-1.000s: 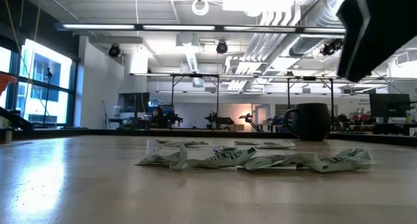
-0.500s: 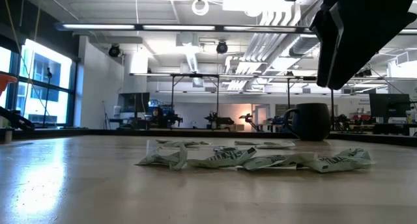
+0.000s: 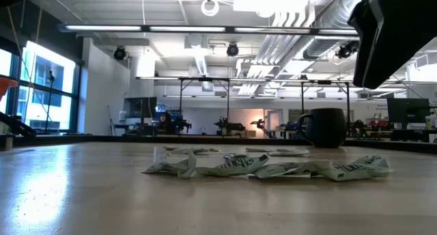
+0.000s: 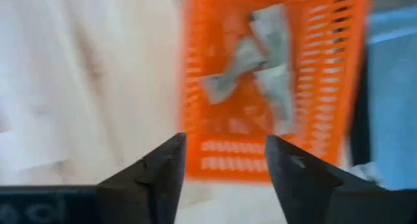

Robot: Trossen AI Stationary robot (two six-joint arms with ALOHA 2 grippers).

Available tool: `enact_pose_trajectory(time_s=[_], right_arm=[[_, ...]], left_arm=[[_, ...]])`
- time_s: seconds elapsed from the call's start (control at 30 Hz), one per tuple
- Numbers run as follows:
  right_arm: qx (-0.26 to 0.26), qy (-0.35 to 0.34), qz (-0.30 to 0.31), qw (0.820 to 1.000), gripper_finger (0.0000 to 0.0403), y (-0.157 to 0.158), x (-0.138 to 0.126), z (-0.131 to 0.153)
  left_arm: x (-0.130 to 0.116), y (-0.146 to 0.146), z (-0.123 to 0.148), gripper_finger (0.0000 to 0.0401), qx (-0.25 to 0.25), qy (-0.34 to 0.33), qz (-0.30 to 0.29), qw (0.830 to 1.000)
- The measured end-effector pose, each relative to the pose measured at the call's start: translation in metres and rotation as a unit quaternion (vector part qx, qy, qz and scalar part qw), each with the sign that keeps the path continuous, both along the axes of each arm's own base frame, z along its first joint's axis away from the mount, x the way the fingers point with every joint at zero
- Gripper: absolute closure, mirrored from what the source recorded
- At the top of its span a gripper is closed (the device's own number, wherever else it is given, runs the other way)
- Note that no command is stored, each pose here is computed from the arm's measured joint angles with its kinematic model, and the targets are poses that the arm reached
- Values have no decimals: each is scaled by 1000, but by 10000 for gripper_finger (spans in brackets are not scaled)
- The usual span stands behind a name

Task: Pick and place items into bin
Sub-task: Put the white stevia packet into the orange bin

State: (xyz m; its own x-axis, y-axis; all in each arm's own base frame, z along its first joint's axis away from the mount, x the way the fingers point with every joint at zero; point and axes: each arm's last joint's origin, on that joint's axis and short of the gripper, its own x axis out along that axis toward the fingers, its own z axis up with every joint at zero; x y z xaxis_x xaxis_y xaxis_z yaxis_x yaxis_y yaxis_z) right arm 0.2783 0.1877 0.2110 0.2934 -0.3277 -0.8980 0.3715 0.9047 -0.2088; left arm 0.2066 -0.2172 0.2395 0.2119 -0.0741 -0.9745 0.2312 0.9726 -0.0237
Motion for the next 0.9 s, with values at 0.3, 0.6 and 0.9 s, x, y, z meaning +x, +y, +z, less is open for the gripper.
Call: enact_pose_trajectory(time_s=[0.3, 0.6, 0.9], right_arm=[[21, -3, -52, 998, 190, 5, -7, 0], [21, -3, -125, 992, 191, 25, -36, 0], [-8, 25, -163, 986, 191, 7, -32, 1]], left_arm=[[42, 104, 12, 167, 82, 21, -48, 995], [86, 239, 6, 189, 12, -106, 59, 993], [90, 289, -31, 189, 6, -100, 112, 989]])
